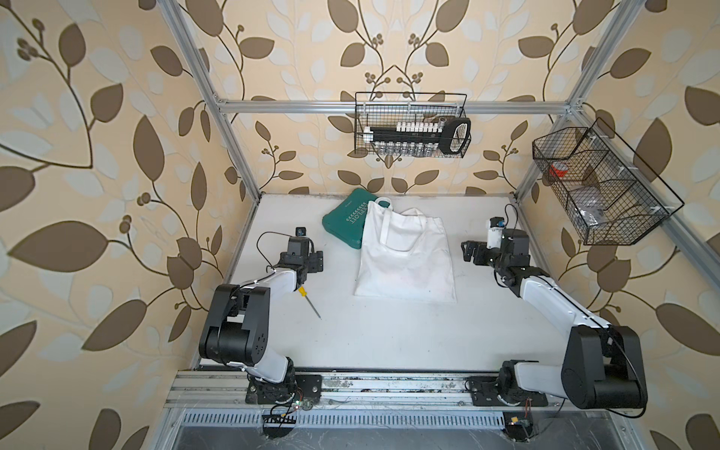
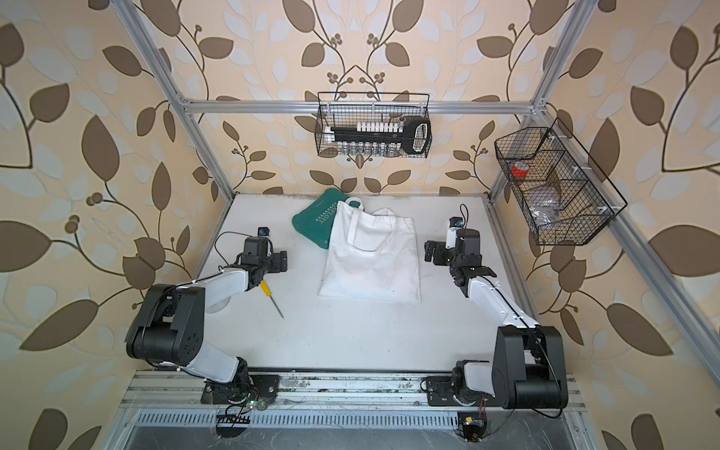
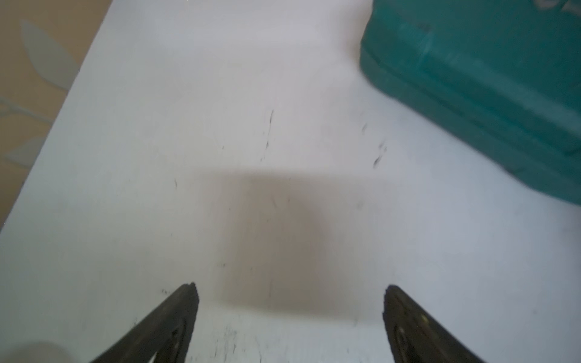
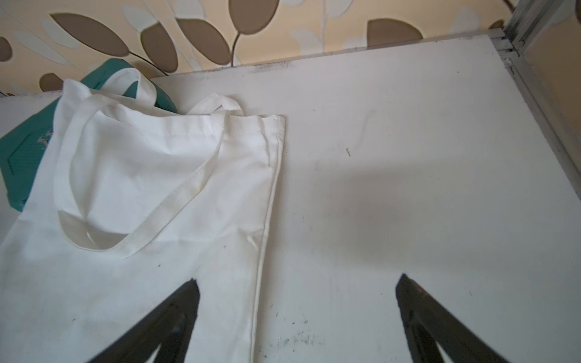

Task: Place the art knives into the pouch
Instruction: Place the pouch at the center of the board, then reset both arms

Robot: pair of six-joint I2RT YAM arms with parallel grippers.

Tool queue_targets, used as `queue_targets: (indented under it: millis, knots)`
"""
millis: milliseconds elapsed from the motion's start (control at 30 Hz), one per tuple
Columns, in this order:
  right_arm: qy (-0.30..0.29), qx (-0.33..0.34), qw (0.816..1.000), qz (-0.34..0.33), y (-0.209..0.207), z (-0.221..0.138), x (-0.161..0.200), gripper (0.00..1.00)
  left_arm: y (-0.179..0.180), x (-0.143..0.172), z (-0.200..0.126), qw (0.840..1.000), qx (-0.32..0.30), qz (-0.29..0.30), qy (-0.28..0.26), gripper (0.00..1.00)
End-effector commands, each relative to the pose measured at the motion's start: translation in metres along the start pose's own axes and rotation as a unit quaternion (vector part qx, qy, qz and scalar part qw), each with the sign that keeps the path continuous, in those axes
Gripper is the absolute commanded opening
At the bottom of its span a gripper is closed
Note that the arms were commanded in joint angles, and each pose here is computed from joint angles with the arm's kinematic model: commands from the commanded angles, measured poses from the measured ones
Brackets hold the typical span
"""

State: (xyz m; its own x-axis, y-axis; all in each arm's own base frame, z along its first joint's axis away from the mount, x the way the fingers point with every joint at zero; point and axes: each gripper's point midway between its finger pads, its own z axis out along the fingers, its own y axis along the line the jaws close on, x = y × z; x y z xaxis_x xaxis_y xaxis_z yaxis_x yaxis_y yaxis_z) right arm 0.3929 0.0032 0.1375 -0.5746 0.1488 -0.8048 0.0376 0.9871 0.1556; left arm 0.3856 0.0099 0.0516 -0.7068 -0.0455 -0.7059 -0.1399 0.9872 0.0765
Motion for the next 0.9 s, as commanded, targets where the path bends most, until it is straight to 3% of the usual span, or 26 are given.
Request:
queue_targets:
  millis: [0, 267, 400, 633, 733, 867]
  knots:
    - [-0.021, 0.041, 0.999, 0.0, -0.023, 0.01, 0.002, 1.0, 0.006, -0.031, -0.002, 0.997, -0.011, -0.03, -0.074, 0.96]
    - [-0.101, 0.095, 0.99, -0.004, -0.05, 0.019, 0.023, 1.0, 0.003, -0.028, 0.002, 0.997, -0.002, -0.027, -0.077, 0.99]
    - [-0.106, 0.1, 0.989, -0.002, -0.051, 0.015, 0.024, 1.0, 0.002, -0.028, -0.001, 0.996, 0.003, -0.026, -0.086, 0.99]
    - [-0.159, 0.088, 0.983, -0.03, -0.04, 0.014, 0.034, 1.0, 0.008, -0.024, -0.019, 0.988, 0.005, -0.046, -0.147, 0.99]
    - [-0.143, 0.086, 0.985, -0.036, -0.037, 0.014, 0.037, 1.0, 0.006, -0.017, -0.025, 0.98, 0.002, -0.039, -0.195, 0.99]
    - [-0.138, 0.081, 0.986, -0.053, -0.029, 0.018, 0.037, 1.0, 0.002, -0.016, -0.023, 0.983, -0.004, -0.03, -0.183, 0.99]
